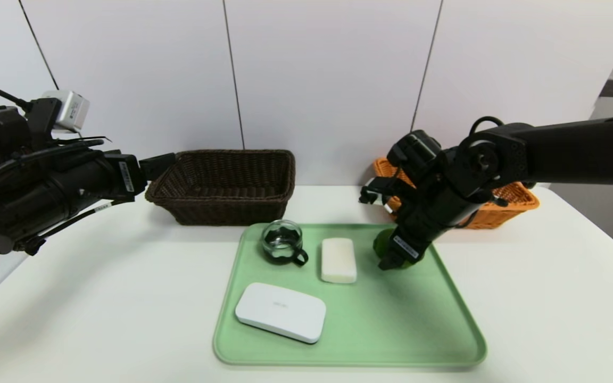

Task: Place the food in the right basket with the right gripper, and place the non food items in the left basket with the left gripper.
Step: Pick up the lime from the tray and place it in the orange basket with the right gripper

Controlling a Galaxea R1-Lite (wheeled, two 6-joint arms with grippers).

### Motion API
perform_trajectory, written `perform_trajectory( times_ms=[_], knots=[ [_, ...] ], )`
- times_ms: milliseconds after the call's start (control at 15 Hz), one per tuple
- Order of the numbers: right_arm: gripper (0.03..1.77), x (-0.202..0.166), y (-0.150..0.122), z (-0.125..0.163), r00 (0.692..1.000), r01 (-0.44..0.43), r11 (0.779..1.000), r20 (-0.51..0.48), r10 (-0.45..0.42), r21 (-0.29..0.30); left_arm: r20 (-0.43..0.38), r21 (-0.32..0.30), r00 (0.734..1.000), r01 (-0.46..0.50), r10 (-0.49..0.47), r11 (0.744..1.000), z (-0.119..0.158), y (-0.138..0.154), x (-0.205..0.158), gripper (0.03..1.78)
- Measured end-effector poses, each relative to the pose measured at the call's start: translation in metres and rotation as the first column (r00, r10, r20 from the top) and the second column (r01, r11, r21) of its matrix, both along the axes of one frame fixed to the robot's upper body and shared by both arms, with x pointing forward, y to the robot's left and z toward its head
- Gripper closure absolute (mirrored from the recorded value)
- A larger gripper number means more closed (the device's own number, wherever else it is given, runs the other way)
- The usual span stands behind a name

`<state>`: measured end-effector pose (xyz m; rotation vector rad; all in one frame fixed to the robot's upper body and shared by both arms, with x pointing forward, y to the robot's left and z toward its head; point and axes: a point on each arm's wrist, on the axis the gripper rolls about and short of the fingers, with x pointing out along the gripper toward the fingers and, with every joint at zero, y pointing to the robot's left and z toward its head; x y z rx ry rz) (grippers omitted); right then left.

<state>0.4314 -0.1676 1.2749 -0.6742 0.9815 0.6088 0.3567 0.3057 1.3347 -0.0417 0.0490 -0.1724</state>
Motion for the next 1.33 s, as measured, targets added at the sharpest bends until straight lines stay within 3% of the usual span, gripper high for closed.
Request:
perform_trajectory(
  times_ms=[667,800,933,1333],
  knots=[
    [0.1,0.01,0.004,-0.013,1.0,0.002,1.0,0.018,-0.002,0.014,-0.005,0.001,1.0,0.0,0.0,1.0,-0.001,0.0,0.001,0.12],
    [0.46,0.01,0.004,-0.014,1.0,-0.001,1.0,0.011,0.001,0.021,-0.004,0.001,1.0,0.0,0.0,1.0,-0.001,0.0,0.002,0.12],
    [0.71,0.01,0.003,-0.015,1.0,0.0,1.0,0.008,0.0,0.019,-0.004,0.0,1.0,-0.001,0.001,1.0,-0.001,0.0,0.002,0.12],
    [0.76,0.005,0.003,-0.01,1.0,-0.006,1.0,0.014,0.005,0.026,-0.001,0.0,1.0,0.0,0.0,1.0,0.0,0.0,0.002,0.12]
  ],
)
